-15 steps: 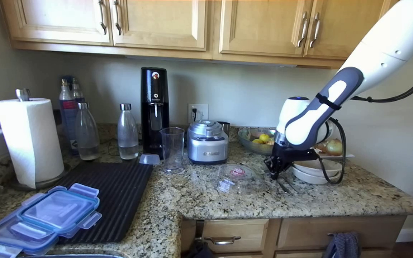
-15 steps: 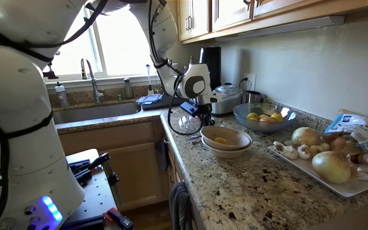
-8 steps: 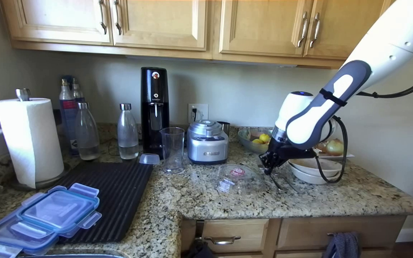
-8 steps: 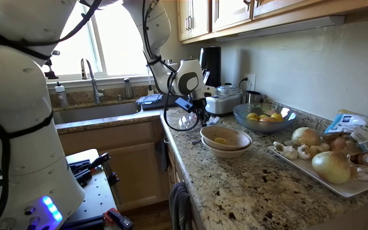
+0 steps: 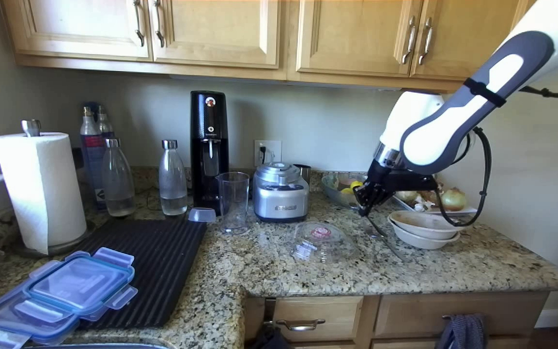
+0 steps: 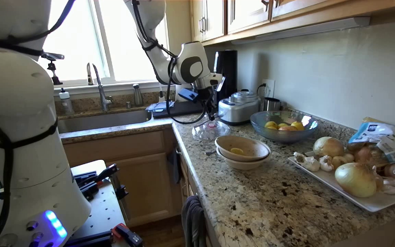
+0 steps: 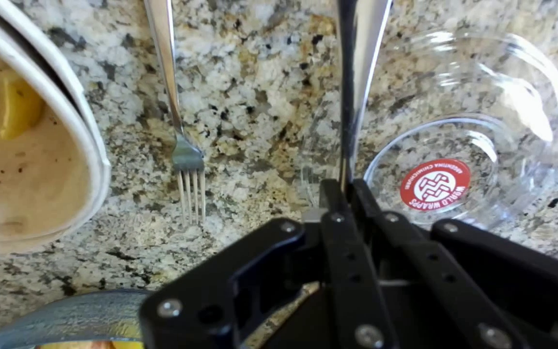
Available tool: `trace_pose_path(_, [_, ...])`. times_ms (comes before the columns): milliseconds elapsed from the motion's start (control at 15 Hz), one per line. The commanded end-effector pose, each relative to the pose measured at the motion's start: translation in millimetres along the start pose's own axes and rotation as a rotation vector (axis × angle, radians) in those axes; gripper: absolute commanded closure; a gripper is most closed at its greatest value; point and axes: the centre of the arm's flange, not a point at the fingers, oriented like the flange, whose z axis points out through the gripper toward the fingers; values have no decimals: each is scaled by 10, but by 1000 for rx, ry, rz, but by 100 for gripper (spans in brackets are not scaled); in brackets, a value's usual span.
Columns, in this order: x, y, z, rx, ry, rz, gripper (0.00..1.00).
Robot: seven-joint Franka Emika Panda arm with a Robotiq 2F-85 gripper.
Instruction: Put the bowl on the right on top of the bowl on the left, place the silver forks in the topmost bowl
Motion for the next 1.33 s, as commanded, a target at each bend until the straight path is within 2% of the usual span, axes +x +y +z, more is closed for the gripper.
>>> trace_pose_path(0, [-72,76,-497,-39,-39,-2,93])
trace_pose_path(333, [31,321,-819,-117,-122,9,93])
trace_pose_path(667, [53,762,-937,-232,-228,49,93])
trace_pose_path(733, [121,663,-770,-196,-198,22,93])
trace_pose_path(867, [121,772,-797,-213,-218,36,93])
trace_pose_path(1267, [111,751,-796,-214,-222,36,93])
